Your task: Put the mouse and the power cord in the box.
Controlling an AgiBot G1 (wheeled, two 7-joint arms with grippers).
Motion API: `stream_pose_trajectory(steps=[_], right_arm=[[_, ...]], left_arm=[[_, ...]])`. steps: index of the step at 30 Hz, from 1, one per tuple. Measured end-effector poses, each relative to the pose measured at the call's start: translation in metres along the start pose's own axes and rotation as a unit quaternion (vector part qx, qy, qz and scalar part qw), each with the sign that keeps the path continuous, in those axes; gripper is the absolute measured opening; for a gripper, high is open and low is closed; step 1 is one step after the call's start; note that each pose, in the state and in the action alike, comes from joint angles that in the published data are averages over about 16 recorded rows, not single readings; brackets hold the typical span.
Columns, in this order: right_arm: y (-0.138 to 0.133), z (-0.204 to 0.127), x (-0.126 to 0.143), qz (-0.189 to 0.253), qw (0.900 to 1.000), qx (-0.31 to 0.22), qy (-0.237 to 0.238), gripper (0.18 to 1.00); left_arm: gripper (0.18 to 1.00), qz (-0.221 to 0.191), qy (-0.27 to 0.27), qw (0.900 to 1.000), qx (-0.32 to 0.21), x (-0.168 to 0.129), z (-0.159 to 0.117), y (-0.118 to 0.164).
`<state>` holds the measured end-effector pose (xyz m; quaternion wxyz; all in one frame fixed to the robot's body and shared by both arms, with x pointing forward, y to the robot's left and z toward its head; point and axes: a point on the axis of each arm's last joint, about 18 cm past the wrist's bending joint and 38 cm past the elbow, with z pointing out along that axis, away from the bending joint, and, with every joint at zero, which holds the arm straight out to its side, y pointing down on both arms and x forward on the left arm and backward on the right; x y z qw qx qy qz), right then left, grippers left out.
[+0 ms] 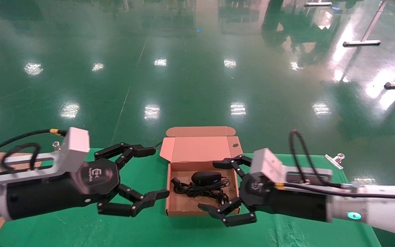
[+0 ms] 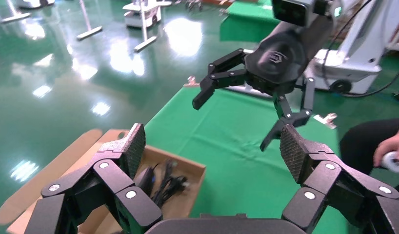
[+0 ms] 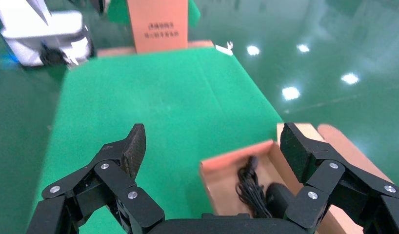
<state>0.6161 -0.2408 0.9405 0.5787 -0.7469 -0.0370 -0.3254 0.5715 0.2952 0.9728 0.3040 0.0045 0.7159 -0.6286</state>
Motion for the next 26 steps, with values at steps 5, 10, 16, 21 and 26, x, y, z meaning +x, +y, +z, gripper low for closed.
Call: stream_pose_trajectory(steps=[5, 10, 16, 21, 26], right_arm=[[-0.017, -0.027, -0.010, 0.015, 0.999, 0.033, -0.011, 1.001], [-0.035, -0.055, -0.022, 0.024, 0.998, 0.061, -0.025, 1.001], [-0.058, -0.087, -0.039, 0.027, 0.995, 0.088, -0.048, 1.001], [-0.072, -0.106, -0.051, 0.026, 0.993, 0.100, -0.065, 1.001], [-0.080, -0.118, -0.060, 0.024, 0.991, 0.106, -0.076, 1.001]], left_arm=[[1.001, 0.002, 0.023, 0.9995, 0.020, 0.015, -0.010, -0.014], [1.001, 0.006, 0.046, 0.9982, 0.036, 0.031, -0.021, -0.027], [1.001, 0.014, 0.074, 0.9959, 0.050, 0.050, -0.034, -0.042], [1.001, 0.019, 0.090, 0.9942, 0.056, 0.061, -0.041, -0.049], [1.001, 0.023, 0.100, 0.9931, 0.058, 0.067, -0.046, -0.053]])
